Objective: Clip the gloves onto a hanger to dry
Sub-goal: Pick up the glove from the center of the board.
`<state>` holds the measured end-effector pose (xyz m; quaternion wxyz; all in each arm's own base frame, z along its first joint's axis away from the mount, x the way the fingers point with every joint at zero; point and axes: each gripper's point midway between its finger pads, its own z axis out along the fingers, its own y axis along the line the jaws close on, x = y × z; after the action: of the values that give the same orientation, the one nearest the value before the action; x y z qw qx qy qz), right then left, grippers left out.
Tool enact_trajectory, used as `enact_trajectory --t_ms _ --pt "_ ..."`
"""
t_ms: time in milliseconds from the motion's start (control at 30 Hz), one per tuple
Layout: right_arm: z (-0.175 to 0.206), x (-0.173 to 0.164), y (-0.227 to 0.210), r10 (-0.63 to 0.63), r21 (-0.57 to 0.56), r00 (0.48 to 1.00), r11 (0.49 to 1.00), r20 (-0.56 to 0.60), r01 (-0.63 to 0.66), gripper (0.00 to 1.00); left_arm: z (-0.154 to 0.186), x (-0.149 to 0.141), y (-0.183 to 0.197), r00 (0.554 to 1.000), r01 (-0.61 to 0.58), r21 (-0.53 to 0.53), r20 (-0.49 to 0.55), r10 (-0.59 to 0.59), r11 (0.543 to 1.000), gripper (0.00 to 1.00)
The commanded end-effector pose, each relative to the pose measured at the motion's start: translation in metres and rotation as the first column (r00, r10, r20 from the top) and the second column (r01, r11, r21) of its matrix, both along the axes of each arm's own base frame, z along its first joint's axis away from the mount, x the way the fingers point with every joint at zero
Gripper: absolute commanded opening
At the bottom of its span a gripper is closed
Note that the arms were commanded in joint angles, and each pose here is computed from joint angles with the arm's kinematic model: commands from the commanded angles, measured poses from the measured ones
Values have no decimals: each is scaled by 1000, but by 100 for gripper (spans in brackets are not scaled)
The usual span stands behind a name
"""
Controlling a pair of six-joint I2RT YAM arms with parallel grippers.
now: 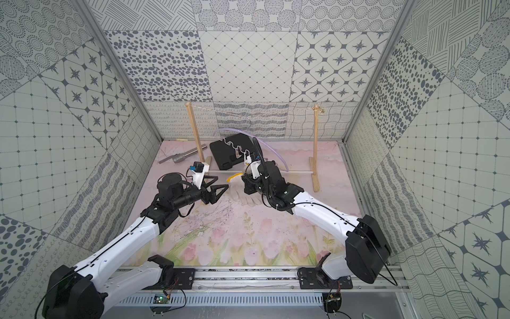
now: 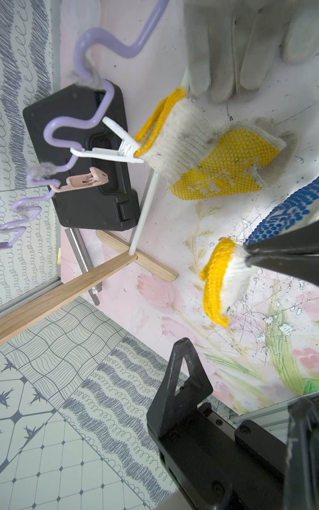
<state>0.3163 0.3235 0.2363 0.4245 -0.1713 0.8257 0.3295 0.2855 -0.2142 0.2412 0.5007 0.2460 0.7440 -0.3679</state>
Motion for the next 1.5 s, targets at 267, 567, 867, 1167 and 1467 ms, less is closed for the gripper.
enact_trajectory --t_ms 267,567,867,1167,1467 --pt "41 -8 7 54 123 996 990 65 -62 0 8 17 -22 995 97 -64 38 -94 993 67" --pt "40 -11 10 79 139 995 986 59 -86 0 16 16 -36 983 184 -123 17 -184 975 21" --pt "27 -15 -16 243 117 968 961 67 -250 58 25 -13 -37 949 306 -66 95 -300 950 0" --pt "39 -56 -20 601 218 793 764 101 -607 69 28 -30 -41 912 407 -31 68 -405 913 0" --pt "59 -54 -20 571 147 795 785 206 -602 64 24 -35 -44 893 450 -30 32 -449 893 0"
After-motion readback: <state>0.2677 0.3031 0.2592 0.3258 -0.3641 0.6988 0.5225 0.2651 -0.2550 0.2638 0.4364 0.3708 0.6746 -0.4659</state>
